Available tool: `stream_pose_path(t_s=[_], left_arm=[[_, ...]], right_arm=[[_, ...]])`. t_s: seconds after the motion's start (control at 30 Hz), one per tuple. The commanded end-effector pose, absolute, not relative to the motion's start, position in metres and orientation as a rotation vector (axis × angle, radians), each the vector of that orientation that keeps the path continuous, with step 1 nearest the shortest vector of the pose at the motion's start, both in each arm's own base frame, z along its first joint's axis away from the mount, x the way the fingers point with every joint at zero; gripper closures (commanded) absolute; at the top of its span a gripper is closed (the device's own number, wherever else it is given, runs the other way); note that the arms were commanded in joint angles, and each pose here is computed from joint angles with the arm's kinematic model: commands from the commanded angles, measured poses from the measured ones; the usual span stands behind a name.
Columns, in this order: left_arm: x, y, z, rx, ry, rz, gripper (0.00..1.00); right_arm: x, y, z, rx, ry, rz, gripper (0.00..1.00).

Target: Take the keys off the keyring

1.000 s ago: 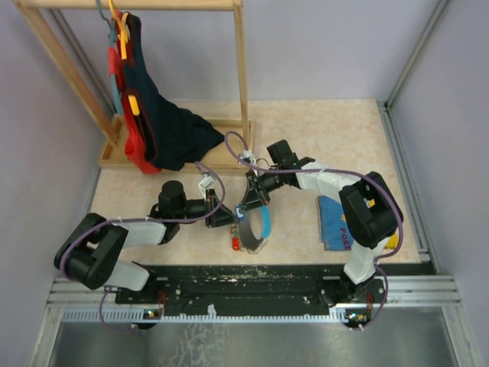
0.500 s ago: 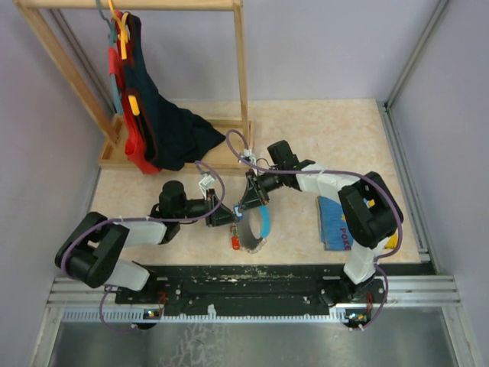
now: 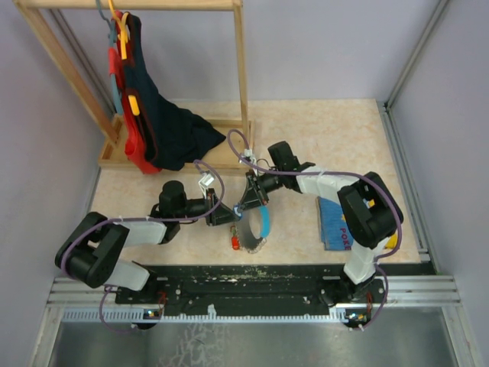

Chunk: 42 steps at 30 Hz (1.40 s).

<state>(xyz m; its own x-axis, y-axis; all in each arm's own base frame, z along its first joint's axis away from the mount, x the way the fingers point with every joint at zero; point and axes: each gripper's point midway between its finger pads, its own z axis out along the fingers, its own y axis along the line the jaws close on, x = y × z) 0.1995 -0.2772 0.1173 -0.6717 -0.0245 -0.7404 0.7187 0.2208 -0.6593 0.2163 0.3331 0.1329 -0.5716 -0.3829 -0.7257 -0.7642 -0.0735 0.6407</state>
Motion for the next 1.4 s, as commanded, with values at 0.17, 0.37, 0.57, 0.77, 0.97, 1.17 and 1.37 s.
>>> stream_pose_path(t_s=[0.17, 0.37, 0.57, 0.77, 0.97, 1.17, 1.37], left_arm=[[0.206, -0.281, 0.129, 0.641, 1.812, -1.509, 0.82], [0.205, -0.28, 0.129, 0.647, 1.807, -1.516, 0.95], [0.203, -0.273, 0.127, 0.677, 1.792, -1.509, 1.0], [0.195, -0.27, 0.132, 0.738, 1.768, -1.52, 1.0], [0.191, -0.272, 0.142, 0.781, 1.741, -1.543, 1.0], [0.187, -0.275, 0.161, 0.841, 1.695, -1.572, 1.0], [0.179, -0.286, 0.182, 0.958, 1.637, -1.62, 1.0]], right_arm=[[0.211, 0.341, 0.141, -1.288, 1.8, 1.704, 1.0], [0.21, 0.342, 0.14, -1.307, 1.8, 1.692, 0.99], [0.212, 0.34, 0.144, -1.343, 1.779, 1.646, 0.93], [0.218, 0.332, 0.151, -1.368, 1.757, 1.587, 0.72], [0.219, 0.321, 0.161, -1.444, 1.691, 1.512, 0.67], [0.227, 0.301, 0.188, -1.484, 1.57, 1.396, 0.58], [0.223, 0.281, 0.205, -1.592, 1.318, 1.185, 0.21]])
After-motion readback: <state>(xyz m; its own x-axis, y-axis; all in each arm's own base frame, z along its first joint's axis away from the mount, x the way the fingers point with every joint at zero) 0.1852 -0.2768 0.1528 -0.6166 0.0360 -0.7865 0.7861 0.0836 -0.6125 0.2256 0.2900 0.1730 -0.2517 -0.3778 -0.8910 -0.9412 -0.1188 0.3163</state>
